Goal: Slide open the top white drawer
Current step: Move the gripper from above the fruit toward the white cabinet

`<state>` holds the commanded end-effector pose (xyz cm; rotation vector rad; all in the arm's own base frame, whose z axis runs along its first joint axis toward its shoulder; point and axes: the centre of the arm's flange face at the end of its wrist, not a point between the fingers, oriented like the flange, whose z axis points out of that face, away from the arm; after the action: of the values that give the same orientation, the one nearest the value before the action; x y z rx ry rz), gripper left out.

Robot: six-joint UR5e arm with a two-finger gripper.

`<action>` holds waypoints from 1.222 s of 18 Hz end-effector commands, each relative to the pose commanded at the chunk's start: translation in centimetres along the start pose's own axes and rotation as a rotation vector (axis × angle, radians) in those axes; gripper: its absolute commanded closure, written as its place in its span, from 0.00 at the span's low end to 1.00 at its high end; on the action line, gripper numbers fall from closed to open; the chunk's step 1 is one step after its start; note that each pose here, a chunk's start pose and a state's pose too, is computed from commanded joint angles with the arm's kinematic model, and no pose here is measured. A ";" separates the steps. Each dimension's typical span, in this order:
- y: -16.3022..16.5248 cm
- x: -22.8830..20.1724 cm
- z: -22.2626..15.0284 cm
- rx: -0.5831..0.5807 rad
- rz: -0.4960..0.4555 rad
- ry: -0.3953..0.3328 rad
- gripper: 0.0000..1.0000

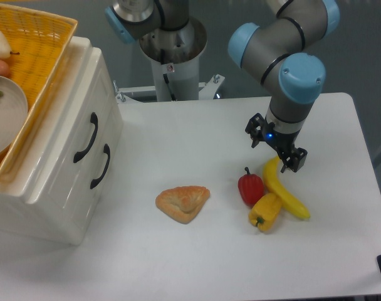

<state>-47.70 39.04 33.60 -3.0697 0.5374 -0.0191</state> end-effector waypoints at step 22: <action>-6.5 5.7 -2.9 0.097 -0.342 0.009 0.00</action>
<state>-40.20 43.17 36.77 -3.0243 0.0052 -0.0639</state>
